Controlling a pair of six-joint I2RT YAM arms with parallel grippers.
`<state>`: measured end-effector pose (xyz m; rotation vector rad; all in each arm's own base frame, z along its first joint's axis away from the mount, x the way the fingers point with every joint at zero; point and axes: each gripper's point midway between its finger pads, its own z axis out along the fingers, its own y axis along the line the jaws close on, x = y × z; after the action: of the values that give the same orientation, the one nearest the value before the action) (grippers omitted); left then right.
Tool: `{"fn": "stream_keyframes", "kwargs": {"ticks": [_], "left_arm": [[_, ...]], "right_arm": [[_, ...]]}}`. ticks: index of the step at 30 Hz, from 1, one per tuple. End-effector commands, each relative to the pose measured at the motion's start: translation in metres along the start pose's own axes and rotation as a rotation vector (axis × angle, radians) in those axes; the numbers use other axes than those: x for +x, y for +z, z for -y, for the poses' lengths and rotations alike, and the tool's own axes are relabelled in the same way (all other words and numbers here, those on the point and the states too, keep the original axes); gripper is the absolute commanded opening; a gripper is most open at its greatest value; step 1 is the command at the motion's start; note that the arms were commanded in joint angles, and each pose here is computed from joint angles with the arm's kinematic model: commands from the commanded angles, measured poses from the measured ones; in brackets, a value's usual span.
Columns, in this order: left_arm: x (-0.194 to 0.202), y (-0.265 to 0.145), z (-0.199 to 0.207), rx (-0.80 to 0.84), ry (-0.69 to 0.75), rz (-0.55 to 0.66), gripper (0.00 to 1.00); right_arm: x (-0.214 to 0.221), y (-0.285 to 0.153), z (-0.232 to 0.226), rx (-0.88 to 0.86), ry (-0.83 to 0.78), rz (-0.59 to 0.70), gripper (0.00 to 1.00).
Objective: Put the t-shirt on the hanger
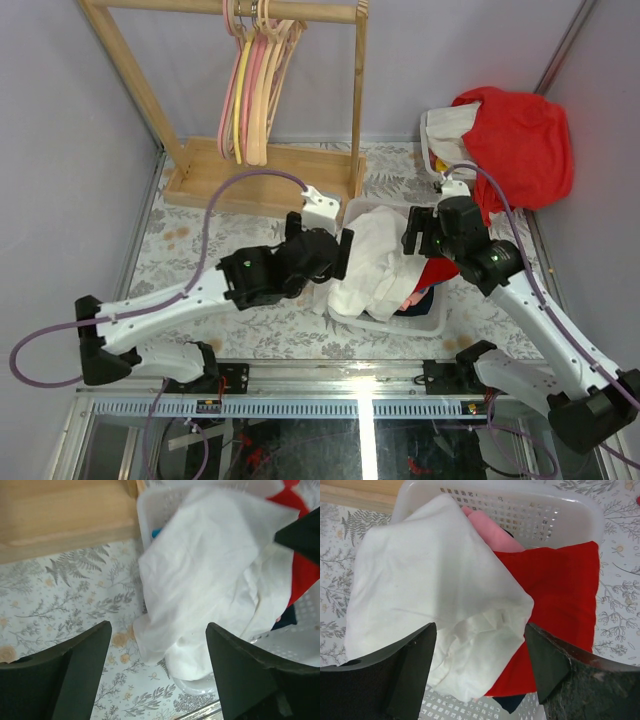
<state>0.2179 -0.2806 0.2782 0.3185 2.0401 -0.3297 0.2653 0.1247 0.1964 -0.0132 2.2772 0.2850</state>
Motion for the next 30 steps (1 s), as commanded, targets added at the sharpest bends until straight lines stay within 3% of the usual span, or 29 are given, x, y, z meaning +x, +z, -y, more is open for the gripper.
{"fn": "stream_keyframes", "kwargs": {"ticks": [1, 9, 14, 15, 17, 21, 22, 23, 27, 30], "left_arm": [[0.012, 0.02, 0.035, 0.096, -0.049, -0.002, 0.78], [0.041, 0.056, 0.077, 0.211, -0.002, -0.039, 0.86], [0.061, 0.081, 0.08, 0.159, 0.052, -0.07, 0.84], [0.065, 0.086, 0.079, 0.142, 0.062, -0.078, 0.81], [0.067, 0.094, 0.075, 0.103, 0.08, -0.08, 0.67], [0.06, 0.099, 0.064, 0.048, 0.083, -0.06, 0.23], [0.054, 0.098, 0.061, 0.034, 0.078, -0.047, 0.16], [0.049, 0.094, 0.057, 0.018, 0.073, -0.036, 0.02], [0.018, 0.07, 0.044, 0.011, 0.035, 0.033, 0.0], [-0.003, 0.051, 0.035, 0.012, 0.008, 0.081, 0.0]], "right_arm": [[-0.018, -0.026, 0.0, -0.014, 0.0, 0.075, 0.79], [0.0, -0.015, 0.011, 0.043, -0.032, 0.006, 0.79], [0.008, 0.004, 0.01, 0.047, -0.037, -0.021, 0.81], [0.007, 0.007, 0.008, 0.045, -0.038, -0.027, 0.81], [0.008, 0.013, 0.01, 0.061, -0.045, -0.038, 0.81], [0.008, 0.021, 0.019, 0.12, -0.061, -0.043, 0.79], [0.006, 0.021, 0.02, 0.124, -0.06, -0.036, 0.77], [0.004, 0.021, 0.02, 0.124, -0.058, -0.026, 0.75], [-0.014, 0.02, 0.02, 0.142, -0.062, 0.026, 0.65], [-0.029, 0.02, 0.017, 0.144, -0.072, 0.052, 0.53]]}}
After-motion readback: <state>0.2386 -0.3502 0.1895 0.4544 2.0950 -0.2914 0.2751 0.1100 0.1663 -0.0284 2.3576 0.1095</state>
